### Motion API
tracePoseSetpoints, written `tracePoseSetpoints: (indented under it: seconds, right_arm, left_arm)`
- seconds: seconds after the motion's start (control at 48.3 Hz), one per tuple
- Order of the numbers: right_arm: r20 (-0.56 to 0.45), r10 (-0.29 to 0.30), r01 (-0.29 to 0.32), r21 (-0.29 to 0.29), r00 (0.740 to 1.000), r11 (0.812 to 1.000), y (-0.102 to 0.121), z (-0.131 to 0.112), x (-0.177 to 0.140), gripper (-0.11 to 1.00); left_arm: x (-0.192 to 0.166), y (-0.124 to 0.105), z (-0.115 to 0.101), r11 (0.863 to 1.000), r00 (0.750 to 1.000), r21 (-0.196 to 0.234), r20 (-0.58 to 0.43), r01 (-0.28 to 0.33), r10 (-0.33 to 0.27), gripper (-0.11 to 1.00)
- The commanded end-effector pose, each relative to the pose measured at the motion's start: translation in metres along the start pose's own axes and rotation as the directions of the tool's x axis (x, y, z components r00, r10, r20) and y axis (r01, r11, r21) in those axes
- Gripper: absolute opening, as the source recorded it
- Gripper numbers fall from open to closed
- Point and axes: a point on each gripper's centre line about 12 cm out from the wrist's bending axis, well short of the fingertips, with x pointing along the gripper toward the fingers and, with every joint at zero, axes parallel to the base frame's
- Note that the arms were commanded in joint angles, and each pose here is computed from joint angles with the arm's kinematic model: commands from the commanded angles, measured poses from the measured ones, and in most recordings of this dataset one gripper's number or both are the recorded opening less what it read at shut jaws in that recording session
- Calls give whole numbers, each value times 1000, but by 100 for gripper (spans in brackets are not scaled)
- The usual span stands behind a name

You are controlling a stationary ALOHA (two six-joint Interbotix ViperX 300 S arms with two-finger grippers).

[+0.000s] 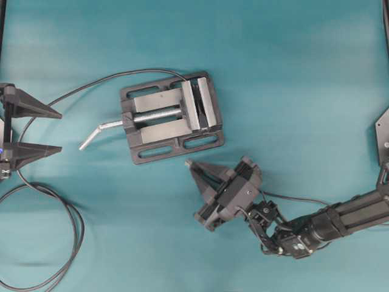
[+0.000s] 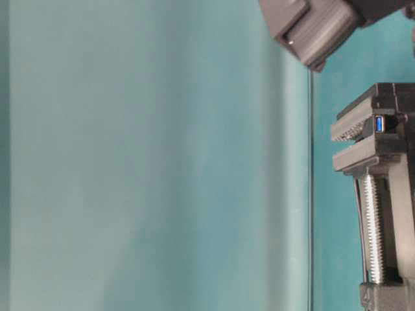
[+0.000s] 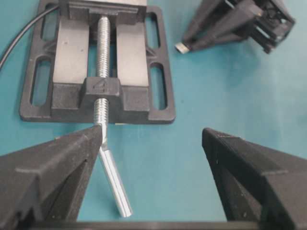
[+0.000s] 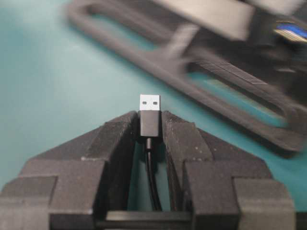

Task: Insert the USB cable into the fixed female connector.
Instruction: 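Carry the held USB plug with the right gripper toward the vise port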

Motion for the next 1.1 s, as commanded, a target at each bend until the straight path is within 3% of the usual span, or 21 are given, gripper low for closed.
tracePoseSetpoints:
  seconds: [0.0,0.145,0.559,1.076]
  right_arm:
    - [1,-104,104,56,995,993,2,15,-2,22]
    - [-26,-217,218,58,976,974,3,14,-1,22]
    - [-47,-373,376,132,927,917,17,6,1,22]
    - [-38,-412,413,131,911,901,15,9,-1,22]
  left_arm:
    - [1,-1,3,1000,1000,-11,-8,3,-3,100]
    - [1,-1,-1,1000,999,-9,-34,0,0,100]
    - [0,-2,4,1000,1000,-8,-27,2,-2,100]
    - [-1,-3,10,1000,1000,-2,13,8,-8,100]
